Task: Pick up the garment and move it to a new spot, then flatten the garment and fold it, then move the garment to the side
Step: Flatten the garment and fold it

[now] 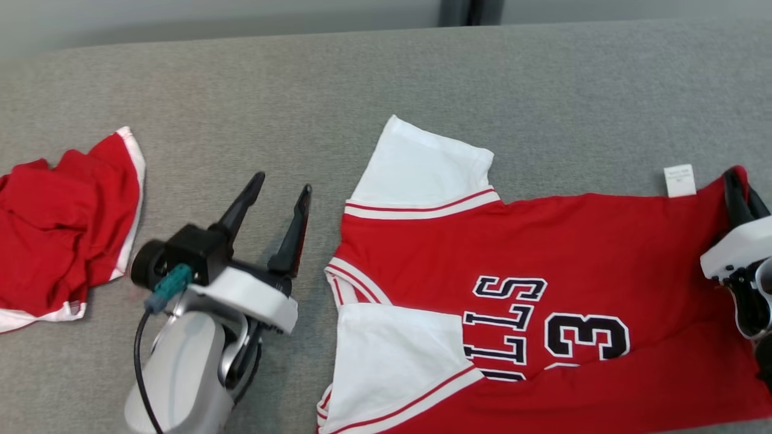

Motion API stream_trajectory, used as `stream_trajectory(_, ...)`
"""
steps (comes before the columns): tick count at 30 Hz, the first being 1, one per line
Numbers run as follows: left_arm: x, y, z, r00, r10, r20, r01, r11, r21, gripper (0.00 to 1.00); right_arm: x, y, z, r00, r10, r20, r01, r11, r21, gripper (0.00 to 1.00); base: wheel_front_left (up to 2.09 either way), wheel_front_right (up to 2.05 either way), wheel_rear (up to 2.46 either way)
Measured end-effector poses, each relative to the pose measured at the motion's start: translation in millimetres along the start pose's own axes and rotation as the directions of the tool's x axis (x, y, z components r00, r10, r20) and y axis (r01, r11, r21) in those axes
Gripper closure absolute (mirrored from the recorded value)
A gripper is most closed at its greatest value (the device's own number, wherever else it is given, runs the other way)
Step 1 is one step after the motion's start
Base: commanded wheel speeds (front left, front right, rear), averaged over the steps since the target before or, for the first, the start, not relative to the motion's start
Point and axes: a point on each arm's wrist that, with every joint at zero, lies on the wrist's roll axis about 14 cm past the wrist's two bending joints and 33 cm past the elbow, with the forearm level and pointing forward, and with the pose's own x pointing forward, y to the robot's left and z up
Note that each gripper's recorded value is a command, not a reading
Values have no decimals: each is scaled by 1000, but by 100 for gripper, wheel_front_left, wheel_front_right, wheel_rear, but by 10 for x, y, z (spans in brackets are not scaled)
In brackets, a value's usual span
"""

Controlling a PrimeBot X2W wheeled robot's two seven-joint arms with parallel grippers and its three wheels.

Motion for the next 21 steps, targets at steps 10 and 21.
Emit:
stream_trajectory(10, 721, -271, -290, 977, -152, -147, 164, 984, 72, 0, -14, 59, 68, 997, 28, 73, -28, 1000, 5, 100, 0, 0, 0)
stream_trajectory(21, 1317, -473, -619, 921, -227, -316, 282, 949, 138, 0, 6, 34, -96, 999, 12, 52, -12, 1000, 1, 100, 0, 0, 0)
